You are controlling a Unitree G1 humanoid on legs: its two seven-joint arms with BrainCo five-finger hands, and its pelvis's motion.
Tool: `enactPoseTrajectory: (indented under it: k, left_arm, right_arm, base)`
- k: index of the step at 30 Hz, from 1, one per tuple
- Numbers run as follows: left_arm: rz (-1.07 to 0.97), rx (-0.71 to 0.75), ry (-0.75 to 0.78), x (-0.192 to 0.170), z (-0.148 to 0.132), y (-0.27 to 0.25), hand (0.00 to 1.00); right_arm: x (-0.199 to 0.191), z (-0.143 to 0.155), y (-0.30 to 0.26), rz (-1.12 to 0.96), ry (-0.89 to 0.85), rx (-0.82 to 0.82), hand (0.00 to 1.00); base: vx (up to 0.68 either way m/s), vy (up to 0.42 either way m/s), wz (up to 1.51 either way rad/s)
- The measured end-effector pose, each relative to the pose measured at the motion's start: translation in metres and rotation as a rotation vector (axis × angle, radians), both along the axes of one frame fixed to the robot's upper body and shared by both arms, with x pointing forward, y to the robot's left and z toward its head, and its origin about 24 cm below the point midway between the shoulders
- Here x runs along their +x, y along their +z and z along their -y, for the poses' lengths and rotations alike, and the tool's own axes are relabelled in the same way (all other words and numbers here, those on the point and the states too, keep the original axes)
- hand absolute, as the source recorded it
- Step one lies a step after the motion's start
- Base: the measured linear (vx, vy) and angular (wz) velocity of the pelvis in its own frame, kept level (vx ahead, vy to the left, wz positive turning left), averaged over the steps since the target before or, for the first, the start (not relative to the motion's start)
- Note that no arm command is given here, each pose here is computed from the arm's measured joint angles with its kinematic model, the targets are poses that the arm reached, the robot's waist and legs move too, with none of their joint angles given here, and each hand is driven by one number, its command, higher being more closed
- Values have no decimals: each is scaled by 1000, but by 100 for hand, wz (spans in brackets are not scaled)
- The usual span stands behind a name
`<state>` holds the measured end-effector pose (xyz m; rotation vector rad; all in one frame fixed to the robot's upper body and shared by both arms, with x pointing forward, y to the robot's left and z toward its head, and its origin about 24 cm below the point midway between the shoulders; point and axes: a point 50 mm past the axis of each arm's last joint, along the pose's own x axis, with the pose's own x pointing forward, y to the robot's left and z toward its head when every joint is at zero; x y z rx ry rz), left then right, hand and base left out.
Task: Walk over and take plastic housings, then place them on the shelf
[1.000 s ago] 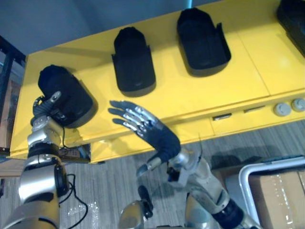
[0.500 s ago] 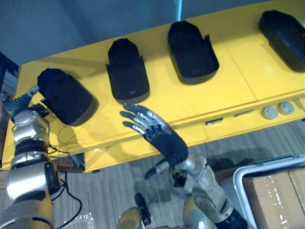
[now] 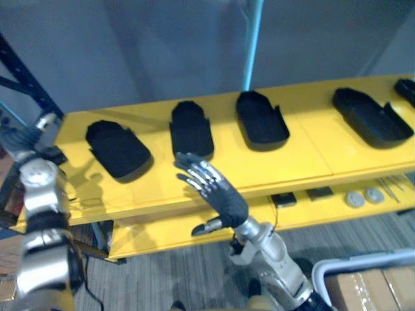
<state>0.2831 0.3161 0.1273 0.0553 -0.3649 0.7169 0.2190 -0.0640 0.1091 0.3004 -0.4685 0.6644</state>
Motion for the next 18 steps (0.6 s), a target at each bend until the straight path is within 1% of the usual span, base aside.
enactPoseTrajectory:
  k: [3, 6, 7, 9, 13, 15, 18]
  left_arm:
    - [-27, -15, -65, -43, 46, -37, 0]
    - [-115, -54, -119, -78, 74, -64, 0]
    - [-135, -67, -143, -85, 79, -69, 0]
    - [-176, -81, -180, -93, 86, -78, 0]
    - [-245, -92, -215, -107, 92, -92, 0]
    - [-307, -72, -217, -113, 92, -103, 0]
    - [-373, -86, -237, -119, 92, -121, 0]
  right_arm:
    - [20, 26, -7, -20, -151, 7, 0]
    - [39, 38, -5, -20, -202, 3, 0]
    - [44, 40, -3, -17, -208, 6, 0]
    - [54, 37, 2, -11, -200, -3, 0]
    - [72, 27, 1, -69, -148, -51, 0]
    - [83, 29, -6, -119, -207, -95, 0]
    - [98, 34, -12, -150, -315, -180, 0]
  base:
    - [-24, -15, 54]
    - [-38, -21, 61]
    - [-36, -25, 73]
    - [-18, -19, 53]
    - [-20, -4, 41]
    - [-13, 12, 27]
    - [-16, 9, 21]
